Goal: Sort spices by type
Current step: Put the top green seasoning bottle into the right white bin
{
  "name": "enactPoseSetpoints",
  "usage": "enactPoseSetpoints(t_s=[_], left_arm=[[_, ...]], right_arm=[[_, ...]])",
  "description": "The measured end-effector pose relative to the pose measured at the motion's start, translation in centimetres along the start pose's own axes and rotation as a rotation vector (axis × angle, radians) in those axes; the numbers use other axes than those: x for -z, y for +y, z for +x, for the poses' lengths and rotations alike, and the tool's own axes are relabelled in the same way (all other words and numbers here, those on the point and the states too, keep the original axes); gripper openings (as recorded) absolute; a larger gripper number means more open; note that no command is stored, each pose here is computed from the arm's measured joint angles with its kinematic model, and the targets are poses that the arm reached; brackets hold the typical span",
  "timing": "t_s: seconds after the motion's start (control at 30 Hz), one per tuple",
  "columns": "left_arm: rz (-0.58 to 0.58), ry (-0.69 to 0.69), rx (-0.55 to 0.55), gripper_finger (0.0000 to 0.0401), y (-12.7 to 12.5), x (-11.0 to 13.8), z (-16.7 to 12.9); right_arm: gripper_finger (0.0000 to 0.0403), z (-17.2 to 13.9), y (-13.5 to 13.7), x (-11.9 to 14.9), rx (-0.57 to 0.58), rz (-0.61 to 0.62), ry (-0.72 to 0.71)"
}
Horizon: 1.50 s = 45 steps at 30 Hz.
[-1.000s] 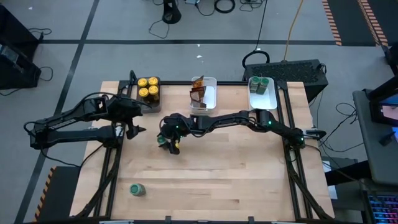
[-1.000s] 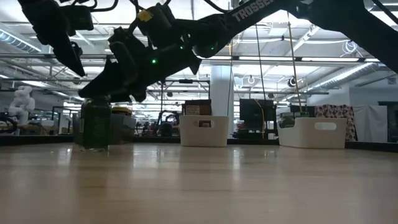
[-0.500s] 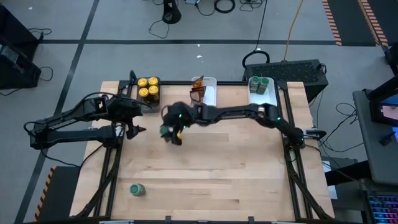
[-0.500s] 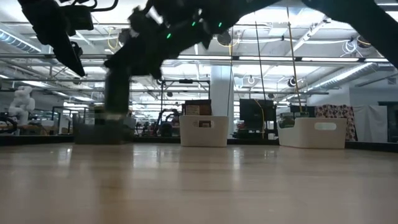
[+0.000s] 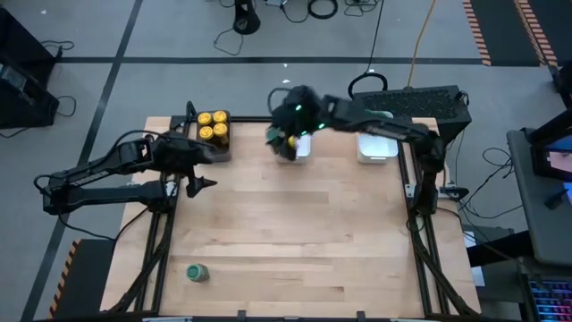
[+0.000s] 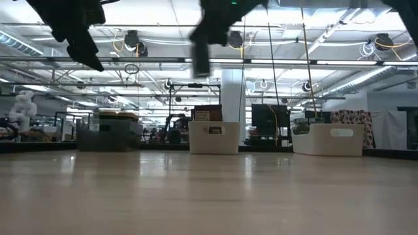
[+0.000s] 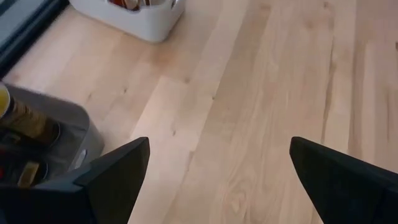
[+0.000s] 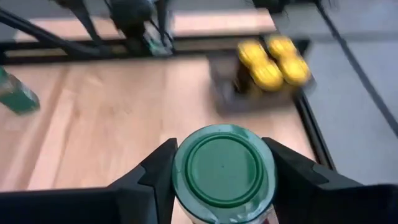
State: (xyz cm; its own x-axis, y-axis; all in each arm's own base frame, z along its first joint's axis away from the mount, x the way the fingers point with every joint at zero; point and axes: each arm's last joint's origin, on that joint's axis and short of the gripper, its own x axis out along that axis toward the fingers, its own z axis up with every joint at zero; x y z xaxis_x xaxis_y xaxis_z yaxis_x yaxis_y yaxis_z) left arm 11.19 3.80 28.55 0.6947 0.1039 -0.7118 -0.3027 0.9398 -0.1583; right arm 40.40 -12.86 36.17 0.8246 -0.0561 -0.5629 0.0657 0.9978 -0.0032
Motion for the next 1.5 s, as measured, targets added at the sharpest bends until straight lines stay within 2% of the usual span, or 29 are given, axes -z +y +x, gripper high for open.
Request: enactPoseSetpoints(t_s=[0.13, 0.27, 0.37, 0.47, 0.57, 0.7, 1.03, 1.2, 1.33, 1.5], left_arm=[[0.004, -0.033, 0.003, 0.0389, 0.0, -0.3, 0.0], [-0.005, -0.081, -0.003, 0.0389, 0.0, -0.8, 0.0], [-0.045, -0.139, -0.008, 0.0389, 0.0, -1.4, 0.0], [-0.079, -0.202, -0.007, 0.0389, -0.1, -2.0, -0.1], [-0.126, -0.269, -0.016, 0.0389, -0.1, -2.6, -0.3], [-0.179, -0.341, -0.041, 0.0389, 0.0, -3.3, -0.4], [-0.259, -0.378, -0.071, 0.0389, 0.2, -4.5, 0.8], [-0.262, -0.343, -0.077, 0.0389, 0.4, -4.8, 1.9], [-0.258, -0.309, -0.028, 0.0389, 0.3, -4.9, 2.4], [-0.254, -0.301, -0.007, 0.0389, 0.2, -4.9, 2.5]], right_arm=[[0.0174, -3.6, -1.9, 1.6, 0.043, 0.073, 0.118], [0.0174, -6.5, -2.6, 5.6, 0.108, 0.141, 0.185], [0.0174, -9.0, -2.7, 9.8, 0.187, 0.218, 0.149], [0.0174, -11.5, -2.3, 13.6, 0.302, 0.279, 0.054], [0.0174, -13.4, -1.8, 16.3, 0.408, 0.326, -0.049], [0.0174, -14.9, -1.9, 19.0, 0.591, 0.411, -0.039], [0.0174, -15.3, -2.6, 21.4, 0.886, 0.68, -0.011], [0.0174, -15.0, -3.0, 21.8, 1.017, 0.759, -0.022], [0.0174, -14.4, -3.1, 21.9, 1.138, 0.807, -0.048], [0.0174, -13.3, -3.1, 22.1, 1.192, 0.85, -0.06]])
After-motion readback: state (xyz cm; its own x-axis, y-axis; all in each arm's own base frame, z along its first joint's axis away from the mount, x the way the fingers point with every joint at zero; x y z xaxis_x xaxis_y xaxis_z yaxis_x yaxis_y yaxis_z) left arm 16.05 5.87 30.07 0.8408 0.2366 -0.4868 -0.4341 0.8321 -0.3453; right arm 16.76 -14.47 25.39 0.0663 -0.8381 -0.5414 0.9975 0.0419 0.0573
